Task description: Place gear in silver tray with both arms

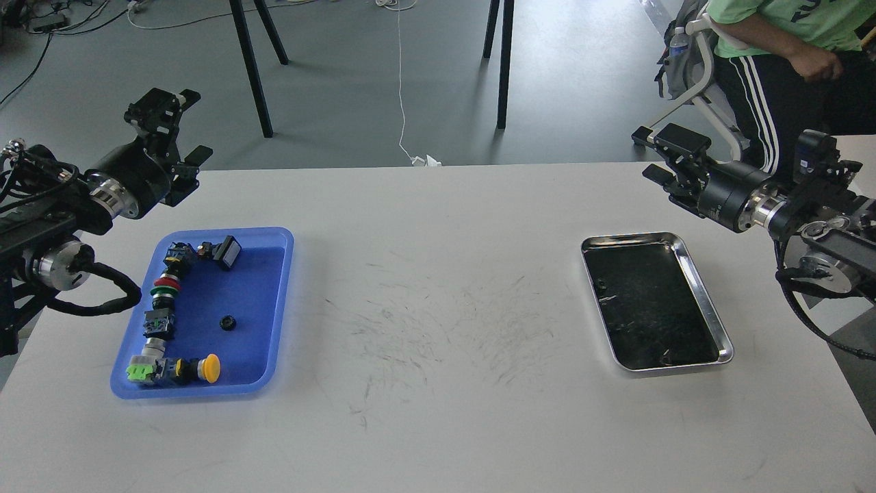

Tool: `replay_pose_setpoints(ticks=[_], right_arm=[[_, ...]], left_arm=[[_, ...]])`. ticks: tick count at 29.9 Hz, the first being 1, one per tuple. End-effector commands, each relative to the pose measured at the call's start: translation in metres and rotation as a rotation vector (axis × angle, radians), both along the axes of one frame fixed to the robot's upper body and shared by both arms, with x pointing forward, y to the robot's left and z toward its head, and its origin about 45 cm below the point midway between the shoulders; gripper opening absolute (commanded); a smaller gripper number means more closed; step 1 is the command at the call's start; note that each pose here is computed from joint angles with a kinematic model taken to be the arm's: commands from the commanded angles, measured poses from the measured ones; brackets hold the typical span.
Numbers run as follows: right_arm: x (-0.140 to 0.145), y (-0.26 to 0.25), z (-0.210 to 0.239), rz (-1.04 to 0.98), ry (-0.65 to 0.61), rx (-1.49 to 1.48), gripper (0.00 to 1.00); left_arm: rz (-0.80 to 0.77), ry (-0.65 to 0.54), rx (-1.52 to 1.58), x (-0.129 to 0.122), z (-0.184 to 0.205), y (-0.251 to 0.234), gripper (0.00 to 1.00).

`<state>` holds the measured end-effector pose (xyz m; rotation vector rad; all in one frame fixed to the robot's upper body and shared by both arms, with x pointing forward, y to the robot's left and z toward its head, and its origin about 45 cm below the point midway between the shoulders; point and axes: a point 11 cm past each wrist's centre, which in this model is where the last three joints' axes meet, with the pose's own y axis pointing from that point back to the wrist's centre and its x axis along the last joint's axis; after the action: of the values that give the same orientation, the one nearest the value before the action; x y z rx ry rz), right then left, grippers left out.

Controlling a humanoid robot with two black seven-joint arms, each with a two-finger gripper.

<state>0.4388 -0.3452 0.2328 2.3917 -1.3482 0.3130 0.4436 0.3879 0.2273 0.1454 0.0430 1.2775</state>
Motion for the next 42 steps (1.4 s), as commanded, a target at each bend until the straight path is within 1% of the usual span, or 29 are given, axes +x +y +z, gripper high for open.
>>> replay_pose_setpoints(ticks=[1,4,6,9,11,14,20,22,25,27,29,31,34,36,40,42], right_arm=[[0.009,0.008,0.011,-0.033,-0.040,0.071,0.87],[0.012,0.016,0.012,-0.054,-0.049,0.119,0.87],[0.015,0.022,0.012,-0.066,-0.058,0.139,0.87],[0.018,0.026,0.015,-0.082,-0.071,0.165,0.87],[0.020,0.030,0.017,-0.081,-0.076,0.183,0.87],[0.022,0.031,0.019,-0.085,-0.084,0.193,0.87],[0.022,0.032,0.019,-0.089,-0.087,0.197,0.87],[0.021,0.032,0.017,-0.091,-0.082,0.200,0.87],[0.020,0.031,0.014,-0.094,-0.077,0.201,0.87],[0.019,0.030,0.011,-0.099,-0.073,0.198,0.87],[0.018,0.029,0.010,-0.103,-0.073,0.198,0.87],[0.017,0.028,0.009,-0.107,-0.070,0.201,0.88],[0.017,0.029,0.009,-0.106,-0.070,0.202,0.89],[0.017,0.030,0.009,-0.103,-0.069,0.203,0.89],[0.017,0.031,0.007,-0.101,-0.066,0.207,0.89],[0.016,0.031,0.006,-0.103,-0.065,0.206,0.92]], left_arm=[[0.018,-0.007,-0.022,0.000,0.004,0.005,0.98],[0.061,-0.043,-0.126,0.004,0.018,0.012,0.98],[0.078,-0.057,-0.181,0.005,0.021,0.014,0.98],[0.093,-0.049,-0.186,0.005,0.014,0.009,0.98],[0.151,-0.054,-0.159,0.005,0.012,0.014,0.98],[0.224,-0.083,-0.148,0.008,0.019,0.023,0.98],[0.240,-0.157,-0.334,0.007,0.036,0.031,0.98],[0.240,-0.156,-0.343,0.006,0.032,0.029,0.98],[0.214,-0.114,-0.309,0.001,0.018,0.024,0.98],[0.167,-0.064,-0.267,-0.005,0.006,0.013,0.98],[0.110,-0.036,-0.243,-0.012,0.005,0.002,0.98],[0.125,-0.013,-0.136,-0.022,0.003,0.024,0.98],[0.109,0.022,-0.047,-0.031,-0.006,0.026,0.98],[0.103,0.017,-0.004,-0.037,0.005,0.038,0.98],[0.096,0.035,0.097,-0.054,0.015,0.063,0.98],[0.073,0.027,0.162,-0.059,0.024,0.070,0.98]])
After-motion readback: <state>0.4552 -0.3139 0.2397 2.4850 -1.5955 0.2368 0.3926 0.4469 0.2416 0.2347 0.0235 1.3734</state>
